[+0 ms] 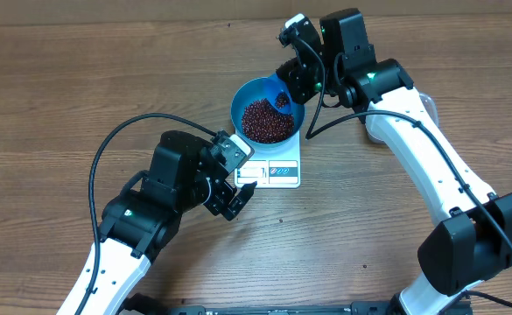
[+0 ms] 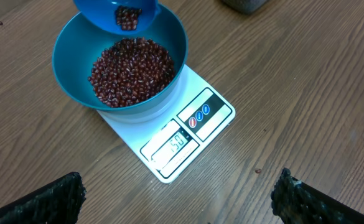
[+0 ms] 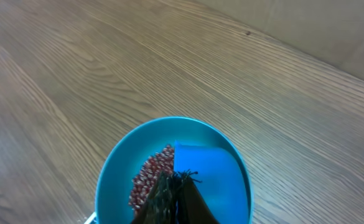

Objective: Scoop item into bowl and weigh 150g on scale
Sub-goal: 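Tip the scoop a little more to add final beans, right gripper, then carry the blue scoop right and lower it into the bean tub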

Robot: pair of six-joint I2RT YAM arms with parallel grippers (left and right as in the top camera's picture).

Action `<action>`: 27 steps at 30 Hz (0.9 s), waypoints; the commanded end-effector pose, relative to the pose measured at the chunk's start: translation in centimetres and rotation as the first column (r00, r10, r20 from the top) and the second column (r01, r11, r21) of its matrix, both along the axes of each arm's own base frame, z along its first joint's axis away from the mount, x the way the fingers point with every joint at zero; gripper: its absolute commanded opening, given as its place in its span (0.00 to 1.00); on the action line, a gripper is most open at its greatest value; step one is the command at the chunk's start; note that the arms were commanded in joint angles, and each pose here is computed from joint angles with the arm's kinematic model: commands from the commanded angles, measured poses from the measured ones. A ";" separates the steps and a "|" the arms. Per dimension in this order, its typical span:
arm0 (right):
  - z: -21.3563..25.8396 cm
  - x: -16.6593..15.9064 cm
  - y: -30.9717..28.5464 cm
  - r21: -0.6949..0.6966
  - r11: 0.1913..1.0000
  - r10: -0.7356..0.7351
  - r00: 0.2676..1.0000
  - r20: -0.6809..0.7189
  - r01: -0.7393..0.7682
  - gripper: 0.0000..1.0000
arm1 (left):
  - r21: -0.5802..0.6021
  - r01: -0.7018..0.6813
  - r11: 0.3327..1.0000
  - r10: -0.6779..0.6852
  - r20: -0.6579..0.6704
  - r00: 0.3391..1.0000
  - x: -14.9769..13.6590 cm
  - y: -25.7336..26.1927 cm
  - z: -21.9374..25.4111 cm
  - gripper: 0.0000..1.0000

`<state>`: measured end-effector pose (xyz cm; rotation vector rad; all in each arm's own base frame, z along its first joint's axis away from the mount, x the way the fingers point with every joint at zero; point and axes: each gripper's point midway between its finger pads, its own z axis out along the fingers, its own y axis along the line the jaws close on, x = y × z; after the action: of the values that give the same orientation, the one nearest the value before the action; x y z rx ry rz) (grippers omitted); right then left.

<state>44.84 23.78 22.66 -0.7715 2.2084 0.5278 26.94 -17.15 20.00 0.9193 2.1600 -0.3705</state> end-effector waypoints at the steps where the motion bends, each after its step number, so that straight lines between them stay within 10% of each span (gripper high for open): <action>1: 0.8 -0.7 1.1 0.084 0.996 0.014 0.999 -0.037 -0.010 0.04 | -0.008 0.012 1.000 -0.012 0.006 1.000 -0.2 0.0 0.2 1.00; 14: 5.9 0.6 -1.5 0.511 0.850 0.019 0.961 -0.274 0.129 0.04 | -0.008 0.012 1.000 -0.012 0.006 1.000 -0.2 0.0 0.2 0.99; 27: 6.0 4.8 -17.4 0.537 0.721 -0.273 0.892 -0.360 0.438 0.04 | -0.008 0.012 1.000 -0.012 0.006 1.000 -0.2 0.0 0.2 1.00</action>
<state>49.71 8.95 28.26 0.0284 2.1460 1.1145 26.94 -17.15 20.00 0.9193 2.1600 -0.3705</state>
